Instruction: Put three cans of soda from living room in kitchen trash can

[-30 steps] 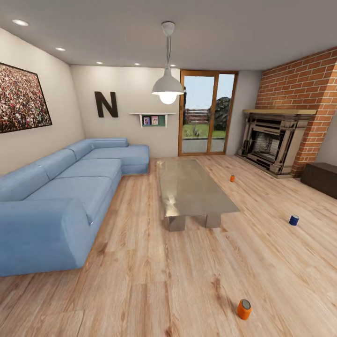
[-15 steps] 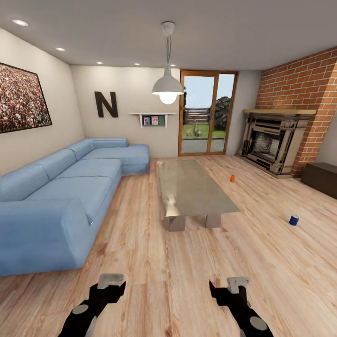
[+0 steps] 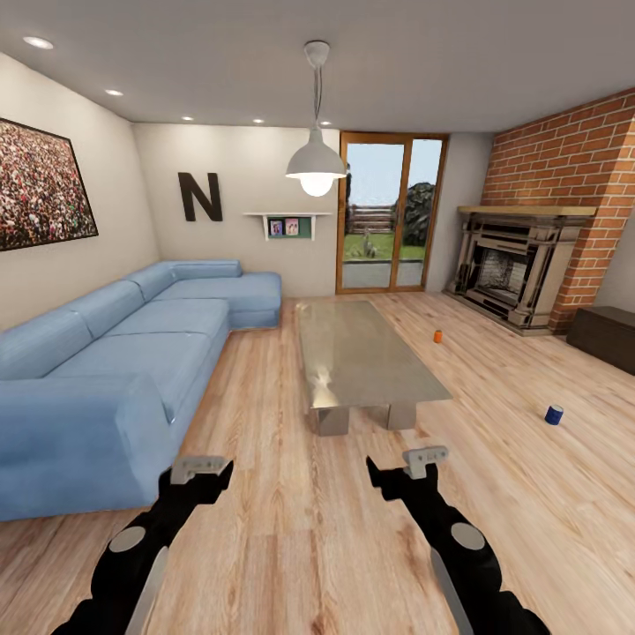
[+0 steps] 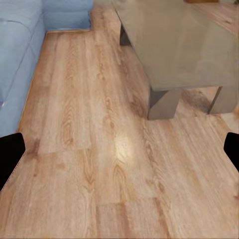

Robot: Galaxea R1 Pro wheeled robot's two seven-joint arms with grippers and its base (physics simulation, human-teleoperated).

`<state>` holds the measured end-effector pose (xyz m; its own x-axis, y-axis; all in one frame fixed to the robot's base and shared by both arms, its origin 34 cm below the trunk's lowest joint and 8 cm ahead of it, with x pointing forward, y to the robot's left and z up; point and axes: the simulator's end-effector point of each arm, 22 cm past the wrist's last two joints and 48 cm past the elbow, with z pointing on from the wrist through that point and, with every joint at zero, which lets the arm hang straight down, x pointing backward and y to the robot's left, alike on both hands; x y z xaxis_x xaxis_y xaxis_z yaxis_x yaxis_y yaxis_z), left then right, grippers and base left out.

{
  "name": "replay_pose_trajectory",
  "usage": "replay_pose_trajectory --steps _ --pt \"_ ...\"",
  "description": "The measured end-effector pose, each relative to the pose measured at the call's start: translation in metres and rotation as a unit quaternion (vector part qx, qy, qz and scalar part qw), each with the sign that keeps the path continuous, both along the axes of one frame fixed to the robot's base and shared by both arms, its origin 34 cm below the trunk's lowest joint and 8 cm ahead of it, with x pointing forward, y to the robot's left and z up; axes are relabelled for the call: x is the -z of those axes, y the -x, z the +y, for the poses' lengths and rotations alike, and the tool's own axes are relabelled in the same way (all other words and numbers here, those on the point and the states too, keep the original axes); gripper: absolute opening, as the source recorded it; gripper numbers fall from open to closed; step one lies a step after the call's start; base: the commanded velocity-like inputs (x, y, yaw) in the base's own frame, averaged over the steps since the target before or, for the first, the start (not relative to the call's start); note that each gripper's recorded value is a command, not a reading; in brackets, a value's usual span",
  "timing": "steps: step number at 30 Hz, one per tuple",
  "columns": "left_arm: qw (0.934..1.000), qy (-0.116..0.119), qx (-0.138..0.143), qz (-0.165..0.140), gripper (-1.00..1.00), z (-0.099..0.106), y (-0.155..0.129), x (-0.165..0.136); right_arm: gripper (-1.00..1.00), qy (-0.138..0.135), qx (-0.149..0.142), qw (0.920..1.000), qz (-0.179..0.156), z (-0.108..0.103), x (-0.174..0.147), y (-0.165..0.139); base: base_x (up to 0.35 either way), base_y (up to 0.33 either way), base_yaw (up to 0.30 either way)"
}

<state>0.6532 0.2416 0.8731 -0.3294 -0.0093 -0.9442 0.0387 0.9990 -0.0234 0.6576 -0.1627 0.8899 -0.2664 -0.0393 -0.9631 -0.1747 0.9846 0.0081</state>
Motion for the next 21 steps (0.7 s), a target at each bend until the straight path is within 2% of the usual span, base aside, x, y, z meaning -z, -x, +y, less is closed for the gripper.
replay_pose_trajectory --steps 3,5,7,8,11,14,15,16,21 --pt "0.9995 0.000 -0.005 -0.030 1.00 0.004 0.000 -0.010 1.00 0.001 0.005 1.0000 -0.005 -0.007 0.004 -0.003 0.000 0.000 0.000" --pt "0.9989 0.000 -0.016 -0.044 1.00 0.014 0.001 -0.014 1.00 0.000 0.011 0.9999 -0.008 -0.014 0.006 -0.004 0.000 0.000 0.000" --pt "0.9977 0.001 -0.036 -0.057 1.00 0.033 0.003 -0.018 1.00 -0.001 0.021 0.9997 -0.010 -0.025 0.006 -0.005 0.000 0.000 0.000" --pt "0.9960 0.000 -0.058 -0.069 1.00 0.054 0.005 -0.020 1.00 -0.003 0.029 0.9995 -0.012 -0.033 0.006 -0.006 0.000 0.000 0.000" --pt "0.9933 0.001 -0.084 -0.080 1.00 0.081 0.010 -0.023 1.00 -0.004 0.036 0.9992 -0.016 -0.039 0.005 -0.006 0.000 0.000 0.000" --pt "0.9926 0.003 -0.086 -0.085 1.00 0.090 0.013 -0.021 1.00 -0.005 0.041 0.9990 -0.020 -0.045 0.011 -0.001 0.000 0.000 0.000" --pt "0.9927 0.001 -0.075 -0.095 1.00 0.092 0.025 -0.008 1.00 0.002 0.044 0.9985 -0.034 -0.056 0.034 0.027 0.000 0.000 0.000" --pt "0.9928 0.000 -0.073 -0.095 1.00 0.092 0.030 -0.001 1.00 0.005 0.044 0.9988 -0.019 -0.058 0.054 0.046 0.000 0.000 0.000" --pt "0.9930 -0.002 -0.069 -0.096 1.00 0.093 0.046 0.039 1.00 0.012 0.044 0.9988 -0.015 -0.066 0.074 0.073 0.000 0.000 0.000"
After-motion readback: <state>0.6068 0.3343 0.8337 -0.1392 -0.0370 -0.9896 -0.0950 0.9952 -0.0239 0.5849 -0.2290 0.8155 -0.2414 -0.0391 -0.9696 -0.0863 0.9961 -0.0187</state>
